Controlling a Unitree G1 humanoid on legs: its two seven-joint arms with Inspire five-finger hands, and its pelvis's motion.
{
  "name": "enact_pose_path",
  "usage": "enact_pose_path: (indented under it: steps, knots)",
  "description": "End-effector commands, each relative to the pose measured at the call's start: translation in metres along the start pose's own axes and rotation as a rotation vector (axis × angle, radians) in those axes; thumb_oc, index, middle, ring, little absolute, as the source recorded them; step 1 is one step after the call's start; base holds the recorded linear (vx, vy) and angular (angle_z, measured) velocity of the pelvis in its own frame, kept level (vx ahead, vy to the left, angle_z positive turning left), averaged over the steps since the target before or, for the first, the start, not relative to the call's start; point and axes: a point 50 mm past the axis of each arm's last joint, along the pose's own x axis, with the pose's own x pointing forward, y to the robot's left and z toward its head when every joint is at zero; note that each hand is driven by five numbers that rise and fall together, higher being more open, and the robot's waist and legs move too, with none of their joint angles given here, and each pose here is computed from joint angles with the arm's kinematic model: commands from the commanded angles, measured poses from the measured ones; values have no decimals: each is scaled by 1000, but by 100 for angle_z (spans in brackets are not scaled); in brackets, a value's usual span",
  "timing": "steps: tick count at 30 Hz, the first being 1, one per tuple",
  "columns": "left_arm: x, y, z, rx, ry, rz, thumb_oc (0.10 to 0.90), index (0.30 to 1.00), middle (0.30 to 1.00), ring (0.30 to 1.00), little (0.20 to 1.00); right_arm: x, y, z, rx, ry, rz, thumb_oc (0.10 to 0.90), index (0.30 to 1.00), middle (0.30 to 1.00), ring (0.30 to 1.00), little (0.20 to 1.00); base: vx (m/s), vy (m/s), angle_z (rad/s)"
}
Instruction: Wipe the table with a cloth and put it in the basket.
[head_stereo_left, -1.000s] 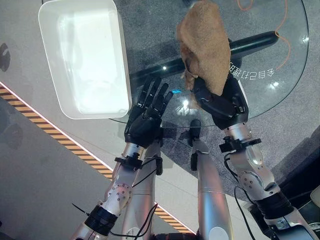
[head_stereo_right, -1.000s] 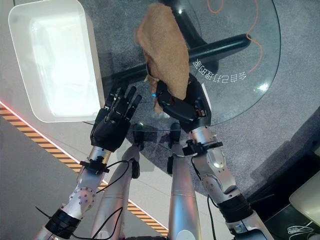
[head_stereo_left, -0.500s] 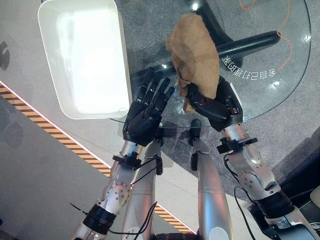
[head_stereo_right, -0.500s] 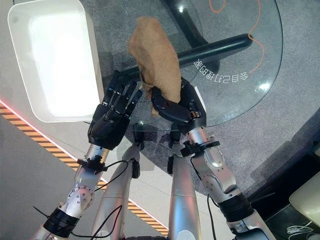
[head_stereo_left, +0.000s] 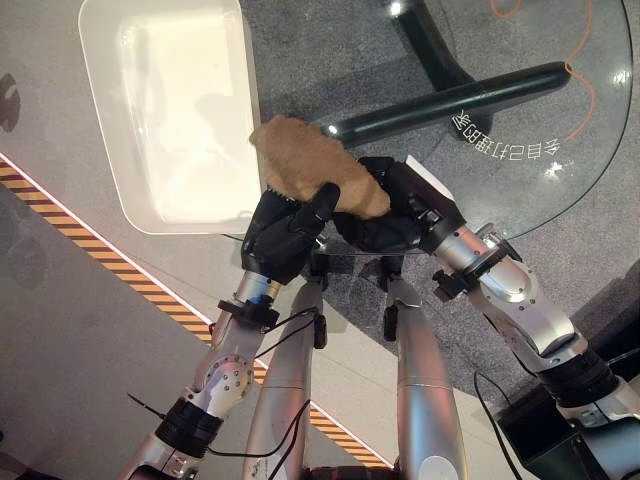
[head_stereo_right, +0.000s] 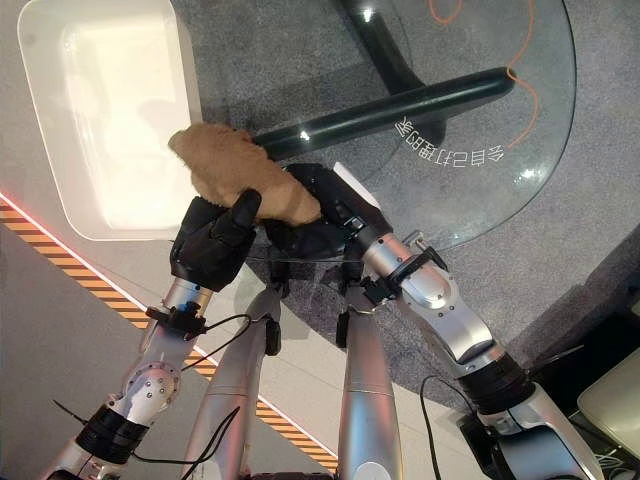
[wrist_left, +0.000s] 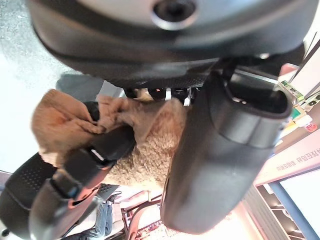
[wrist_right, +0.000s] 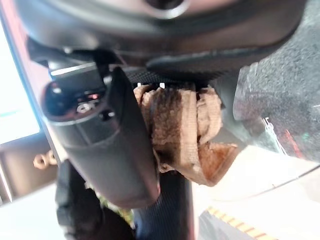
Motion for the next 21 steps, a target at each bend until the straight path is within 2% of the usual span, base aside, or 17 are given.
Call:
enact_pose_path:
  steps: [1, 8, 17, 18, 19, 21]
  knots:
    - [10, -43, 15, 8, -103, -235, 800, 900, 900, 900, 900, 7, 52, 56, -77, -258, 318, 100, 300, 300, 300, 200, 0, 0, 0]
    - [10, -44, 17, -17, -120, -260, 800, 900, 900, 900, 900, 7, 53, 33, -216, -95, 365, 100, 300, 300, 300, 200, 0, 0, 0]
    - [13, -48, 14, -61, -141, -245, 800, 900, 900, 900, 900, 15, 57, 42, -206, -152, 324, 100, 300, 300, 300, 200, 0, 0, 0]
    - [13, -49, 13, -64, -145, -245, 278, 453, 453, 453, 378, 15, 57, 43, -204, -155, 319, 100, 300, 300, 300, 200, 0, 0, 0]
    - [13, -49, 13, -70, -149, -244, 100, 300, 300, 300, 200, 16, 57, 43, -202, -159, 308, 100, 300, 300, 300, 200, 0, 0, 0]
    - [13, -50, 12, -79, -160, -254, 100, 300, 300, 300, 200, 17, 56, 43, -200, -157, 296, 100, 300, 300, 300, 200, 0, 0, 0]
